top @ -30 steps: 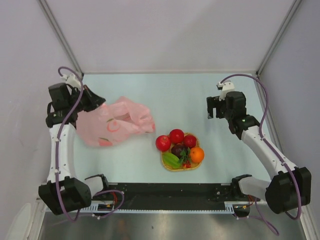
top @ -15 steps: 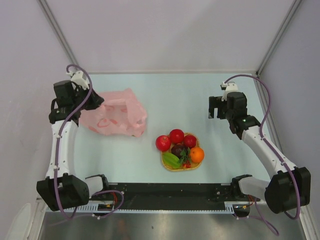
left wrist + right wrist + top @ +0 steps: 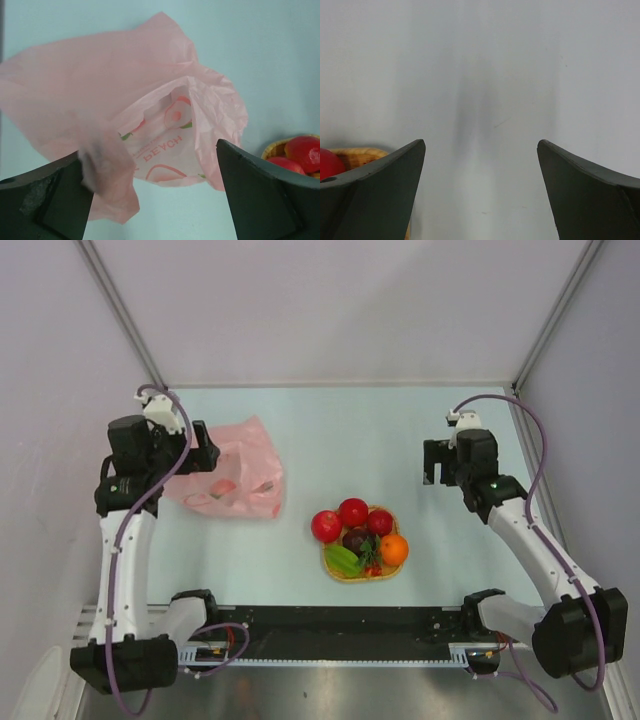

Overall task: Take the fake fruits out of the plastic bag
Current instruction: Place the plastic bag at the center of the board, then reset both arms

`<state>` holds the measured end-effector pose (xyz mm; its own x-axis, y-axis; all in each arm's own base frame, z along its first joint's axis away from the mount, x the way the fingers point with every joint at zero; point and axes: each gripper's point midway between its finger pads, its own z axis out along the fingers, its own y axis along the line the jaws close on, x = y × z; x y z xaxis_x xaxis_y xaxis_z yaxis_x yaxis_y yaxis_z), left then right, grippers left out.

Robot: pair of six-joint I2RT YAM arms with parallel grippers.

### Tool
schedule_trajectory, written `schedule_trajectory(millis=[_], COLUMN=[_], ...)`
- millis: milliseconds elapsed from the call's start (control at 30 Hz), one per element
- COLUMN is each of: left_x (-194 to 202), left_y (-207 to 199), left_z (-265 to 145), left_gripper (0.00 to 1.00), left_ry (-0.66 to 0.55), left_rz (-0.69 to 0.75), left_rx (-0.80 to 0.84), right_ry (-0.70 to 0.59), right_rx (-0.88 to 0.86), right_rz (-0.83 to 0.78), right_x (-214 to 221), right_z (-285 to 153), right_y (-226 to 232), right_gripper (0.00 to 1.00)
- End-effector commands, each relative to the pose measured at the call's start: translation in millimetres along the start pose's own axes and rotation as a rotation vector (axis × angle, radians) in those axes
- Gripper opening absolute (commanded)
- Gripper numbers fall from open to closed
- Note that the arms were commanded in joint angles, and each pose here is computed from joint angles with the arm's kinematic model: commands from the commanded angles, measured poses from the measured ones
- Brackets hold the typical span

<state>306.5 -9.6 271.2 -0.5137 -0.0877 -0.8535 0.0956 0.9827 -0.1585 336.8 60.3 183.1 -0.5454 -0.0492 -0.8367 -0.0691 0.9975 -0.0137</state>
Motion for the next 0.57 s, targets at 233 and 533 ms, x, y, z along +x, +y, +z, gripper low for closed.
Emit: schedule_trajectory(millis=[233, 533], left_x=[-8, 11], left_y=[-21, -24], left_z=[-67, -62], left_gripper=[1.00, 1.00], left_ry=[-0.187, -0.185], left_rz=[0.139, 0.109], left_rx=[0.023, 0.051], right_ry=[-0.018, -0.032], right_rx=[0.083, 0.023], right_rz=[-0.013, 0.042], right_x=[-6, -13], right_z=[-41, -40], right_y=[-22, -9], right_gripper=[1.00, 1.00])
